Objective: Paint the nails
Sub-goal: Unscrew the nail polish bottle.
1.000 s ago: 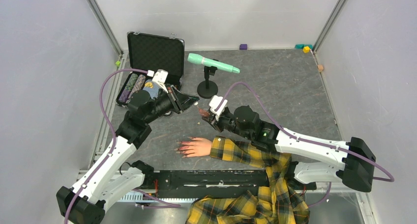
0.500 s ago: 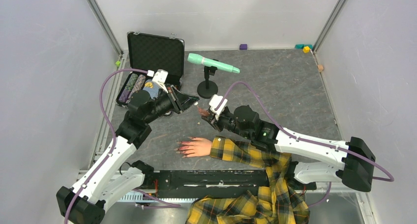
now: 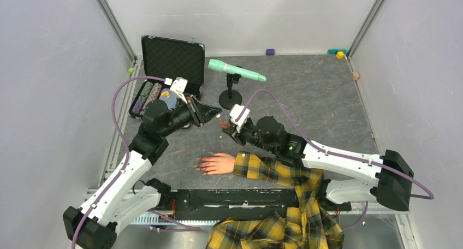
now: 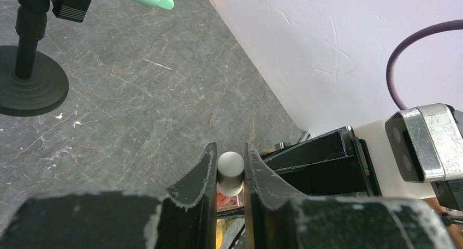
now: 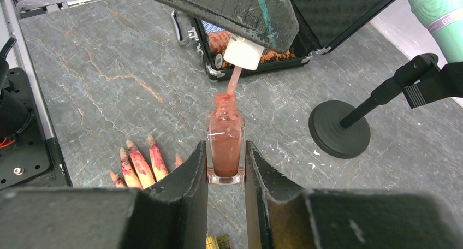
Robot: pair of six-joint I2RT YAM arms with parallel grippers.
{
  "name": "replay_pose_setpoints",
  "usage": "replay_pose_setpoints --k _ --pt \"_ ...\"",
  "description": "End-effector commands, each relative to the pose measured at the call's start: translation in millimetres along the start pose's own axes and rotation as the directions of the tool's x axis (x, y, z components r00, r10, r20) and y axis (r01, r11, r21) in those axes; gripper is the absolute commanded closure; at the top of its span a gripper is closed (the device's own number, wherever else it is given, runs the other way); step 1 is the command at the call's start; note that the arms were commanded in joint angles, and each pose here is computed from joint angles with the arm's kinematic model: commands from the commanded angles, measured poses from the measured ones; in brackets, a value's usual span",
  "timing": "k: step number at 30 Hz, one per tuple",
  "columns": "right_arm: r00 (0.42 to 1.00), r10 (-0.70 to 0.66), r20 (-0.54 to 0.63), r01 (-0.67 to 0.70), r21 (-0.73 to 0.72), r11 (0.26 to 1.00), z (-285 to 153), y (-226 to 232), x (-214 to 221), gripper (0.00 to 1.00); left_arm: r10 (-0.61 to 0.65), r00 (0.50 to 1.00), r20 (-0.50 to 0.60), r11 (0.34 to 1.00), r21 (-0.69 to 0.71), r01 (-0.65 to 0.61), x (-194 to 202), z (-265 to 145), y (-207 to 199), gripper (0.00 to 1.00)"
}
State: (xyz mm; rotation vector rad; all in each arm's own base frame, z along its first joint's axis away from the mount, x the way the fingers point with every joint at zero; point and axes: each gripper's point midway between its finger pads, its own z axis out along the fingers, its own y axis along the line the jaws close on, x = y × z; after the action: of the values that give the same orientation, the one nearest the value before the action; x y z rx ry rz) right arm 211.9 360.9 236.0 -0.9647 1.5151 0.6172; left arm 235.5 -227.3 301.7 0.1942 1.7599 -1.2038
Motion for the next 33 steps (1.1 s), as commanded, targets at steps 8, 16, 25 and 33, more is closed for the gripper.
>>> replay_pose_setpoints --k 8,16,25,33 --pt "0.993 0.024 0.113 -0.029 0.043 0.999 -6 -9 -40 1.0 0.024 0.999 0.042 0.999 0.042 -0.026 -14 -1 -12 0.98" --pt "0.993 0.026 0.117 -0.03 0.034 0.999 -5 -7 -41 1.0 0.022 0.999 0.038 0.999 0.04 -0.024 -13 0 -11 0.98" --pt "0.993 0.028 0.119 -0.03 0.01 1.0 0 -2 -42 1.0 0.024 0.999 0.041 0.999 0.041 -0.025 -13 -1 -12 0.98" --pt "0.993 0.031 0.117 -0.03 -0.009 1.0 6 3 -43 1.0 0.023 0.999 0.044 0.999 0.041 -0.025 -14 -1 -12 0.98"
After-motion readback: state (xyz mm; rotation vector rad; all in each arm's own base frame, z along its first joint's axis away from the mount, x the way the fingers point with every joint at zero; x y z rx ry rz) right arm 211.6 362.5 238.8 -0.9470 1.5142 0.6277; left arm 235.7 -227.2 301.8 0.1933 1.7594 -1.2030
